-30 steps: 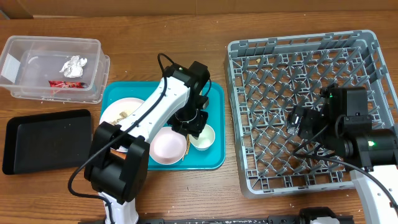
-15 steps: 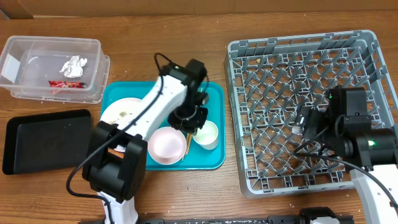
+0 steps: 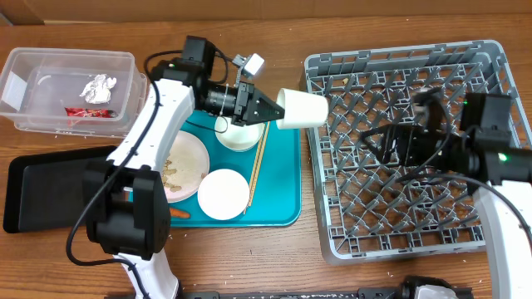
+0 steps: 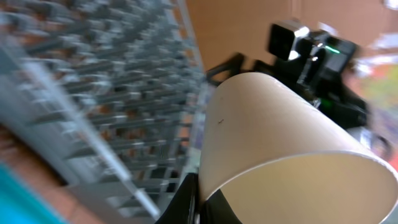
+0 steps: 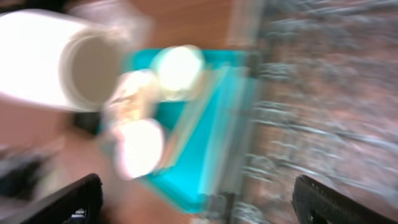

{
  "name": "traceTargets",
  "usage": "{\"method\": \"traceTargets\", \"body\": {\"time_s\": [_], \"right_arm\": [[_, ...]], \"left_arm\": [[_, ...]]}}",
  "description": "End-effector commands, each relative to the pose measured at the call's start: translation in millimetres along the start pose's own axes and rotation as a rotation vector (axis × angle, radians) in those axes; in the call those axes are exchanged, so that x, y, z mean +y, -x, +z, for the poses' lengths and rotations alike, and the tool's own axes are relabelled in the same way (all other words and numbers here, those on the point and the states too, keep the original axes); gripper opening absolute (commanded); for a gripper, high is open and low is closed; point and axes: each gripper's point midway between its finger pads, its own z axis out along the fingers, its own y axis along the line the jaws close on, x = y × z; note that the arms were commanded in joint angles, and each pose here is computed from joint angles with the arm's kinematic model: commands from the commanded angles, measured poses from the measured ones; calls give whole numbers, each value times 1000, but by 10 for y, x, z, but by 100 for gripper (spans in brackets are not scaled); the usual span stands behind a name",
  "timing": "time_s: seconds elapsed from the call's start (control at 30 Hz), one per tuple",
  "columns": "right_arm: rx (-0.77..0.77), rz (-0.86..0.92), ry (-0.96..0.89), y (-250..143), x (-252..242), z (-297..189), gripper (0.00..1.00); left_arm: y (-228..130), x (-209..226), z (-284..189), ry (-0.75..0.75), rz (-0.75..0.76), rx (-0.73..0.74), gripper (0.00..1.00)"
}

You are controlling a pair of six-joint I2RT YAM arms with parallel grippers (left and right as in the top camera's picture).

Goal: Sort waste into correct bins and load items into the dishwasher
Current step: 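Lift the white cup and pass it to the right gripper, then place the white cup in the rack's front right with the right gripper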

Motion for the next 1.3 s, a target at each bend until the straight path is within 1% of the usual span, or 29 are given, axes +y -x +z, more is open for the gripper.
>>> {"method": "traceTargets", "body": {"time_s": [0.0,0.17,0.5,0.63,0.87,0.97,1.03,1.13,1.27], "right_arm": [[-80,-208,540,114,855,-187,100],[-79,-216,563,135,858,-151,100],[-86,-229,566,151,861,-153,100],[-86,-228,567,150,862,-154,94],[-72,-199,569,117,864,-154,89],[-67,-190,569,107,865,-155,82],[-66,-186,569,103,865,-155,81],[-62,-180,569,96,865,-155,77],[-63,-180,570,96,867,-156,73]], "left_arm": [[-35,-326,133,-164,62,35,4],[-153,-394,355,-178,69,93,4],[-338,-473,651,-185,63,176,4],[-377,-502,733,-192,86,195,4],[-330,-513,757,-195,95,195,4],[-302,-517,764,-194,97,193,4],[-284,-520,765,-195,100,191,4],[-268,-524,770,-195,99,191,4],[-263,-526,770,-195,98,190,4]]}}
